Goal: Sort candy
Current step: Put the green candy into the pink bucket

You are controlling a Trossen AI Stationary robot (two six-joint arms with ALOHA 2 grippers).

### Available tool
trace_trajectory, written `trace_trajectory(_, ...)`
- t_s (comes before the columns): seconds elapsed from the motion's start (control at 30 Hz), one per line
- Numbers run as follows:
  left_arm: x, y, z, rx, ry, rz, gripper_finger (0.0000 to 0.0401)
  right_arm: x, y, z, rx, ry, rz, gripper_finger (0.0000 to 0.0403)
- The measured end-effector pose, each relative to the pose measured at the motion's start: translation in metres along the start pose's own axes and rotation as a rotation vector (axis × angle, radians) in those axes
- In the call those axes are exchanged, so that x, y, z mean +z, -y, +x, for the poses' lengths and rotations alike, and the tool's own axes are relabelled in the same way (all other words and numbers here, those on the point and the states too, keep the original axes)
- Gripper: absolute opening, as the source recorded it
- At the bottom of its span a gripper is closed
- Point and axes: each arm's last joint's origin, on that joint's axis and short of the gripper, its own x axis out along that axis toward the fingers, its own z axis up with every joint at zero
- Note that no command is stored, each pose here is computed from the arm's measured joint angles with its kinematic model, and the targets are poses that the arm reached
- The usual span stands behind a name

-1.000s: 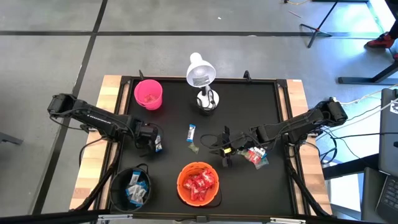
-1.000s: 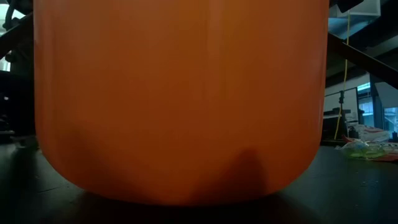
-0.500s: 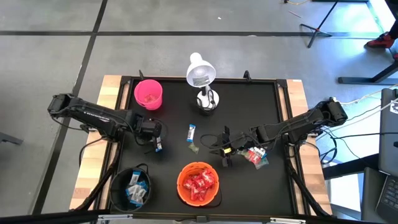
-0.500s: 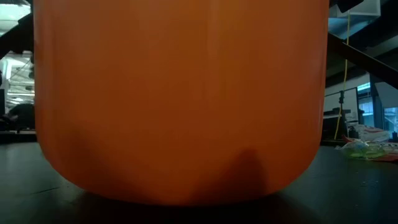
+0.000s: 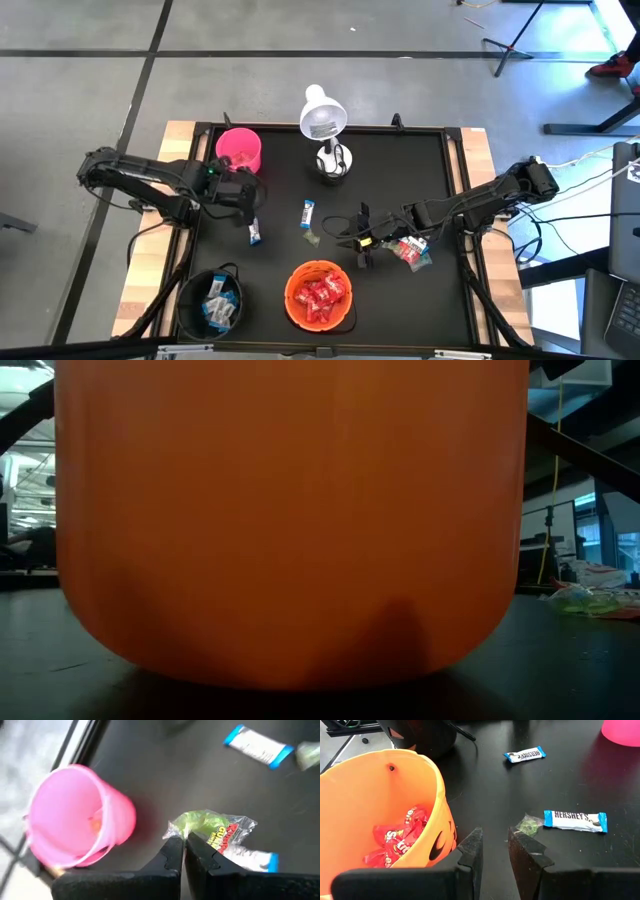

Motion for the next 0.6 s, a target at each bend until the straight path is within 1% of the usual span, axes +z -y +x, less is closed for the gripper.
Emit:
trace_trajectory(0.13, 0.004, 0.003, 0.0, -0.03, 0.037, -0.022, 0.0, 0.0, 0.0, 0.0, 0.0, 0.0, 0.0, 0.0087)
trace_trajectory(0.27, 0.004, -0.002, 0.0, 0.025, 0.048, -0.031, 0.0, 0.0, 0.0, 0.0, 0.0, 0.0, 0.0, 0.0087)
trace_trajectory(0.33, 0.004, -0.01, 0.0, 0.068, 0.048, -0.049, 0.0, 0.0, 0.0, 0.0, 0.0, 0.0, 0.0, 0.0087)
trace_trajectory(0.43, 0.007, -0.024, 0.004, 0.105, 0.032, -0.074, 0.0, 0.0, 0.0, 0.0, 0.001, 0.004, 0.0, 0.0087)
trace_trajectory(0.6, 0.015, -0.056, 0.016, 0.169, -0.02, -0.107, 0.0, 0.001, 0.0, 0.0, 0.003, 0.013, 0.001, 0.0087)
